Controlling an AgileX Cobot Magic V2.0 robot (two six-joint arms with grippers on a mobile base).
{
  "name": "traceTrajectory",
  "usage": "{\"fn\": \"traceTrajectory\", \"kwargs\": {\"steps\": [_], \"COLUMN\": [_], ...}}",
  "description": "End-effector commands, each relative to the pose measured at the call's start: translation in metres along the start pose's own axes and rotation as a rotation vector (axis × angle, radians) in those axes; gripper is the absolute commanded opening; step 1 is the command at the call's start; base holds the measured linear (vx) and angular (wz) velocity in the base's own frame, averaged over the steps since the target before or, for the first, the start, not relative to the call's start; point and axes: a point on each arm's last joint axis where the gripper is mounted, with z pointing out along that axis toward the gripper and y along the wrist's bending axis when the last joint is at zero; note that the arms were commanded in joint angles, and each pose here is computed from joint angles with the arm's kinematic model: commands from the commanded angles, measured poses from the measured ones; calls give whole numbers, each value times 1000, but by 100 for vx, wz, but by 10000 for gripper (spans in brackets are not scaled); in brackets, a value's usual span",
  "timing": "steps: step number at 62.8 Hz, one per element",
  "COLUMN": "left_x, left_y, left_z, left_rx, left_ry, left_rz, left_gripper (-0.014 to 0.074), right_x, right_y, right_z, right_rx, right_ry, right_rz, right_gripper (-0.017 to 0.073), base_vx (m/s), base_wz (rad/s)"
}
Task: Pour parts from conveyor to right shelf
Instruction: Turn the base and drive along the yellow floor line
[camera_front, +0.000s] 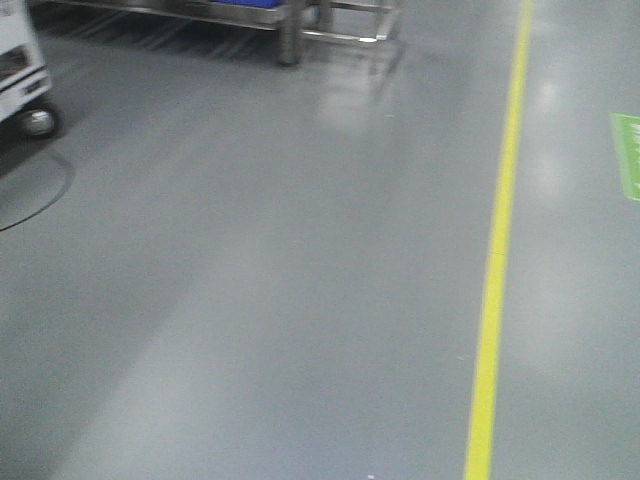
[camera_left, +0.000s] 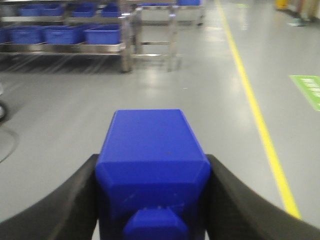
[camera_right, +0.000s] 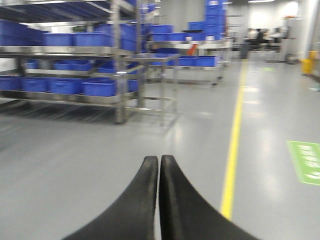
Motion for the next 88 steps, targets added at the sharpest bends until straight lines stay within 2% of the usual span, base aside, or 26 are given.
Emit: {"fn": "traceTrajectory", "kwargs": {"steps": [1, 24, 47, 63, 88], "left_x": [-16, -16, -16, -16, -16], "left_y": [1, 1, 1, 1, 1], "left_z": [-2, -2, -2, -2, -2], "left_rx": [-6, -5, -5, -5, -5], "left_ry": [-98, -98, -98, -98, -97], "left_rz": [-7, -7, -7, -7, -7], "left_gripper": [-6, -6, -6, -6, -6], "right_x": [-3, -3, -3, -3, -3], "right_y": [0, 0, 0, 0, 0], "right_z": [-1, -1, -1, -1, -1], "right_rx": [-5, -5, -5, -5, -5], "right_ry": [-77, -77, -77, -78, -77], "right_rz": [-5, -5, -5, -5, -5], "right_gripper": [-10, -10, -10, -10, -10], "base_vx": [6, 11, 17, 26, 43], "base_wz": [-87, -80, -48, -13, 18]}}
